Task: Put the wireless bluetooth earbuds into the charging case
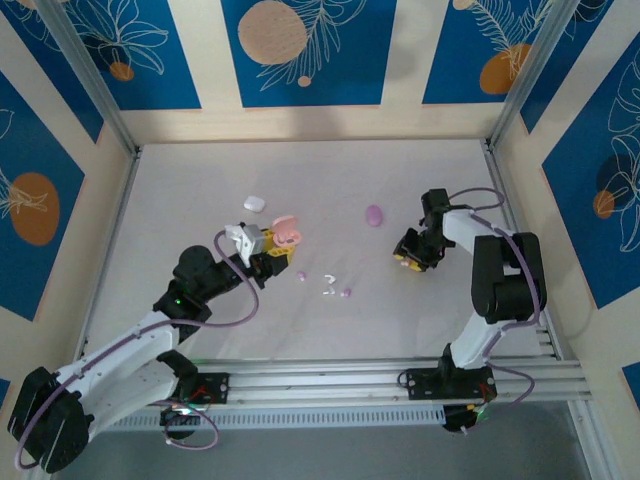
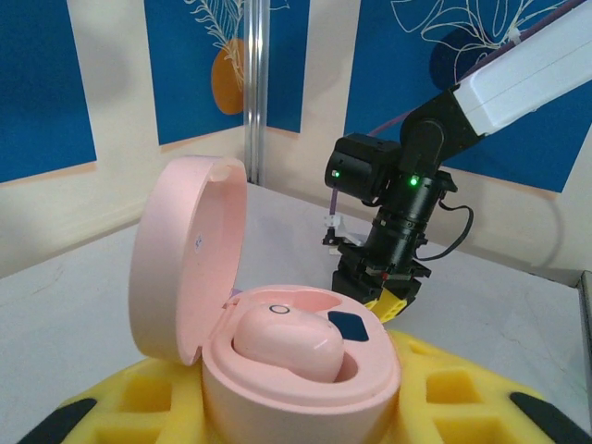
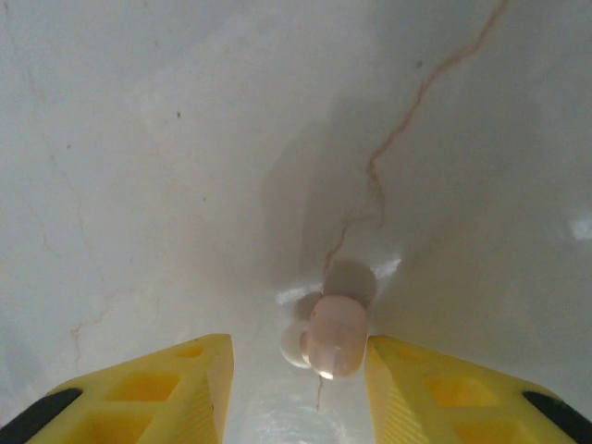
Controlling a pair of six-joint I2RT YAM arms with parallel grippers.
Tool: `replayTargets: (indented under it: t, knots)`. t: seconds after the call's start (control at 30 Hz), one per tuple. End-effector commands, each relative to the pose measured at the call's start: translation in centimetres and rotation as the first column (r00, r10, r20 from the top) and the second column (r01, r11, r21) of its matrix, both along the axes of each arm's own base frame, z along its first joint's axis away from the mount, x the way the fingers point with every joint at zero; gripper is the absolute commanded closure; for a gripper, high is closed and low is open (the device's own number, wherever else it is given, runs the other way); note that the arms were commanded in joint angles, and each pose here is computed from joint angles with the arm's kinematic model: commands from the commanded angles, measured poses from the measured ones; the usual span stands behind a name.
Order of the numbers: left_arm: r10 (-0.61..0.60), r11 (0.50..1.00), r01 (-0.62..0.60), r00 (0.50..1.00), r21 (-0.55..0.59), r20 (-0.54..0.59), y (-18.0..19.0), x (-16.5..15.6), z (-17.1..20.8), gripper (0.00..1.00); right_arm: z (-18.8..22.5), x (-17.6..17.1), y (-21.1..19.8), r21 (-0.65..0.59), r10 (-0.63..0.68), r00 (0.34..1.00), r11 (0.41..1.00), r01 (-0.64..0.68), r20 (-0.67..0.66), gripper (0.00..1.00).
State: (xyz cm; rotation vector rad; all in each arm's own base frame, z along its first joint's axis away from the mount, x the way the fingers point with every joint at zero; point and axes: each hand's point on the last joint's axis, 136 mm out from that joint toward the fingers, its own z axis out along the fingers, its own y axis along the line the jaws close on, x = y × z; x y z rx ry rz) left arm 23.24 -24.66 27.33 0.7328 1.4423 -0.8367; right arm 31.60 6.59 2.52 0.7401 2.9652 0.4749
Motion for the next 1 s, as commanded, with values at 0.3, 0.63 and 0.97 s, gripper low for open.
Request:
replayTargets:
  t: [0.3, 0.63, 0.97]
  knots:
    - [-0.003, 1.0, 0.003, 0.999, 0.0, 0.044, 0.0, -0.4, 1.0, 0.71, -0.1, 1.9, -0.2, -0.016, 0.07, 0.997, 0.997, -0.07, 0.022, 0.61]
    - [-0.003, 1.0, 0.004, 0.999, -0.001, 0.047, 0.0, -0.4, 1.2, 0.7, -0.4, 1.4, 1.4, 0.001, 0.149, 0.989, 0.989, -0.149, 0.005, 0.69]
    - [-0.004, 1.0, 0.004, 0.999, 0.001, 0.046, 0.0, -0.4, 1.2, 0.71, -0.9, 0.4, 1.1, -0.05, 0.178, 0.983, 0.982, -0.18, -0.034, 0.7]
